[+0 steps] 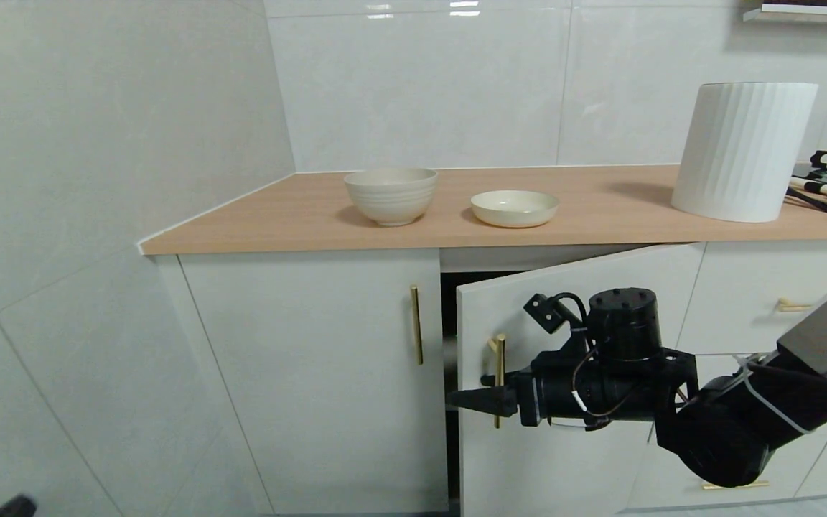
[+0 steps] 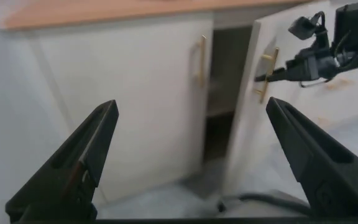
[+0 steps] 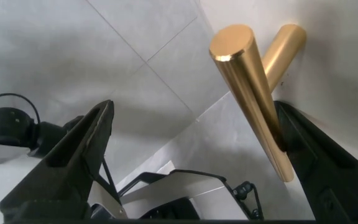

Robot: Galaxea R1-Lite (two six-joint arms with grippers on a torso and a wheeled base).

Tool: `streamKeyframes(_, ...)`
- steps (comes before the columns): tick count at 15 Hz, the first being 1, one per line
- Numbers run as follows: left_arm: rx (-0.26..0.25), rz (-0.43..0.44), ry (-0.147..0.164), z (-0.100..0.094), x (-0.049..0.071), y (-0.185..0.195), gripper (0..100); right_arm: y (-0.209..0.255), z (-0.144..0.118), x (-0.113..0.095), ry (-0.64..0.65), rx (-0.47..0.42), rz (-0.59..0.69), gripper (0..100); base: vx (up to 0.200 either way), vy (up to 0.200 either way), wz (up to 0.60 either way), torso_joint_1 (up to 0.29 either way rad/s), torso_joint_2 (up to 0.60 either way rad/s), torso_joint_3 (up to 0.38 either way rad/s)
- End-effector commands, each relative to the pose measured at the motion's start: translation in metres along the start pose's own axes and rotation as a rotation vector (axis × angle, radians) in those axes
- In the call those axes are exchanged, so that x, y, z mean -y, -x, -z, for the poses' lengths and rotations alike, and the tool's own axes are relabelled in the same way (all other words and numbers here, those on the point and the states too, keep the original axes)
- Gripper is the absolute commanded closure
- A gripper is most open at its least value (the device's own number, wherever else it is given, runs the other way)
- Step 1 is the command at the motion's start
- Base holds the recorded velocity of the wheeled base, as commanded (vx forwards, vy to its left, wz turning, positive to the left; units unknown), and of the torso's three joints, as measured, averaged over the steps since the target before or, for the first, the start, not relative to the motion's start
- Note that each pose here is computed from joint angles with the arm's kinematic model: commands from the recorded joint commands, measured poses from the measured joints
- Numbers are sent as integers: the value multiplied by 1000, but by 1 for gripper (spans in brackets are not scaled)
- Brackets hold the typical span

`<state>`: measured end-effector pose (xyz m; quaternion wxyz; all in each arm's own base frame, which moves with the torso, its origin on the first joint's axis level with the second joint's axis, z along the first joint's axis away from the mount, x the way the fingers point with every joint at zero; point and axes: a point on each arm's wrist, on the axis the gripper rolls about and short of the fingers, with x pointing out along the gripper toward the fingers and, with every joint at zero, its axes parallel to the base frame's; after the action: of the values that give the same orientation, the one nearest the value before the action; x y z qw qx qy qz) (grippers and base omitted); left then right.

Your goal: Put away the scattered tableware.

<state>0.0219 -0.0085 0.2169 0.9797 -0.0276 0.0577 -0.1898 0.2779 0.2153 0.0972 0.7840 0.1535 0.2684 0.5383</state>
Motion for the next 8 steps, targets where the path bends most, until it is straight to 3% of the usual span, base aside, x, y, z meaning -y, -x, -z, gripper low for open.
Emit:
streamKeyframes(1,-226,152,150,-34,-30,-142,0,4,-4,-7,17,14,-17,0,0,0,0,0,0,0)
streamKeyframes(3,-304,255,246,-10,-15,-202,0,4,-3,-7,15,12,-17,0,0,0,0,0,0,0)
streamKeyframes(4,-345,284,275,6,-9,-228,0,4,-3,-7,15,11,-17,0,0,0,0,0,0,0)
streamKeyframes(5,-357,293,281,13,-7,-236,0,4,-2,-7,14,10,-18,0,0,0,0,0,0,0)
streamKeyframes(6,-384,330,285,39,3,-259,0,3,-1,-10,15,3,-26,0,0,0,0,0,0,0)
streamKeyframes(8,-374,359,299,63,14,-276,0,4,1,-12,15,-9,-48,0,0,0,0,0,0,0)
